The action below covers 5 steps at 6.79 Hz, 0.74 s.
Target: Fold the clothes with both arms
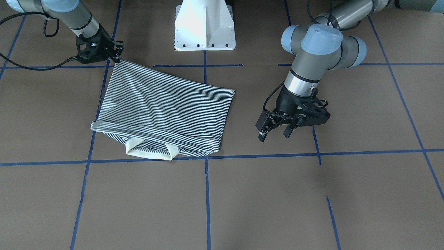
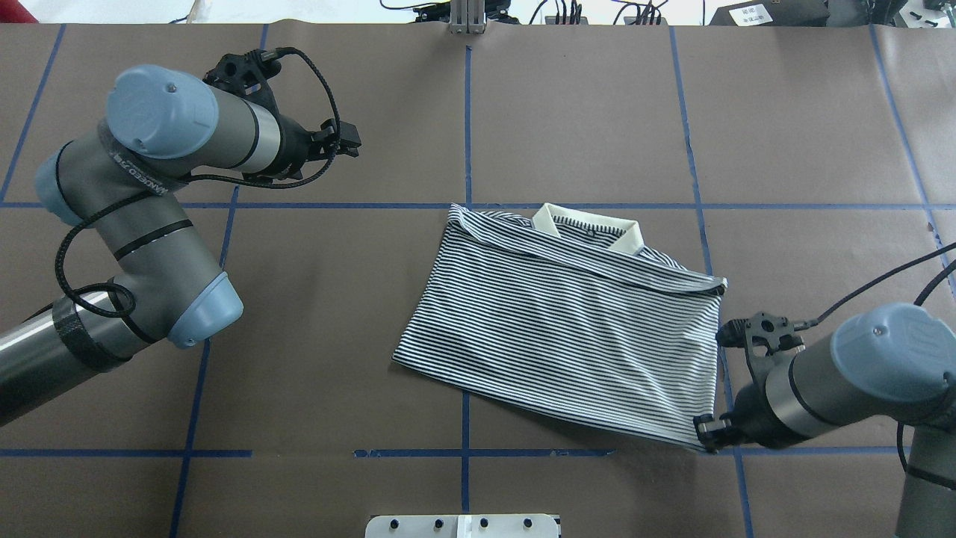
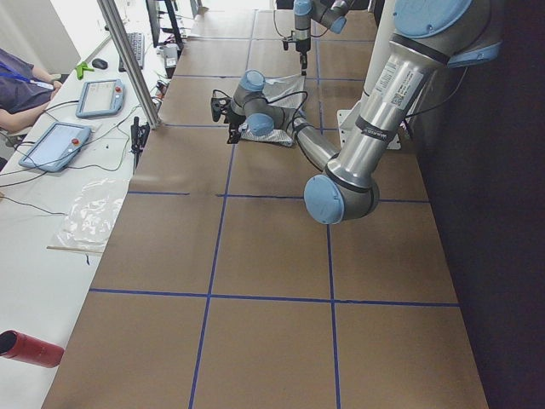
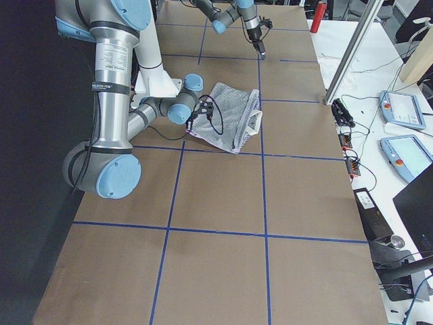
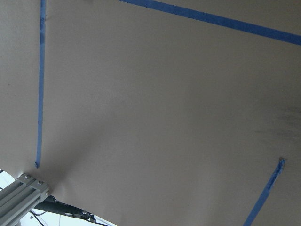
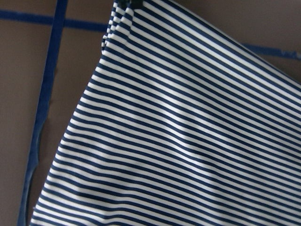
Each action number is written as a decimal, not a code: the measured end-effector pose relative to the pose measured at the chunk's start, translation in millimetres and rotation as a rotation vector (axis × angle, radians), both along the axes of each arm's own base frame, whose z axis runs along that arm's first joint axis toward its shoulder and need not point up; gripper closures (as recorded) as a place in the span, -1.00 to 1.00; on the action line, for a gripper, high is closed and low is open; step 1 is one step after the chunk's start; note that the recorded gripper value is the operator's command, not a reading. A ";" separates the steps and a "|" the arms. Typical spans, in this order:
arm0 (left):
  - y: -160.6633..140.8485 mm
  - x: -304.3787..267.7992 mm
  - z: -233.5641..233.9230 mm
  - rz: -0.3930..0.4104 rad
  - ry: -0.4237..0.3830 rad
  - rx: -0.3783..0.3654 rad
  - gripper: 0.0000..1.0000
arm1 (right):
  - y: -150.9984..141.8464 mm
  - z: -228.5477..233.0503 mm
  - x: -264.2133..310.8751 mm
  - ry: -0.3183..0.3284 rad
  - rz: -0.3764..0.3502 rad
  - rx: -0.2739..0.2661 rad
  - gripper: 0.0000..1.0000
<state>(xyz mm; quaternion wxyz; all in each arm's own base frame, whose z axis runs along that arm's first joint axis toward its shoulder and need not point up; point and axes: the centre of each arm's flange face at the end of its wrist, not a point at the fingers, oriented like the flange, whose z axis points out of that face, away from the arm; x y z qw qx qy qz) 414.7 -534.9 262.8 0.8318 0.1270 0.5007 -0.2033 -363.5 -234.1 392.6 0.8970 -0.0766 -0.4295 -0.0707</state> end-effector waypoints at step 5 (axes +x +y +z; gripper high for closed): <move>75.6 56.0 -15.4 0.085 0.077 -0.187 -0.97 | -24.2 -100.6 -5.2 -0.213 0.109 0.037 -1.00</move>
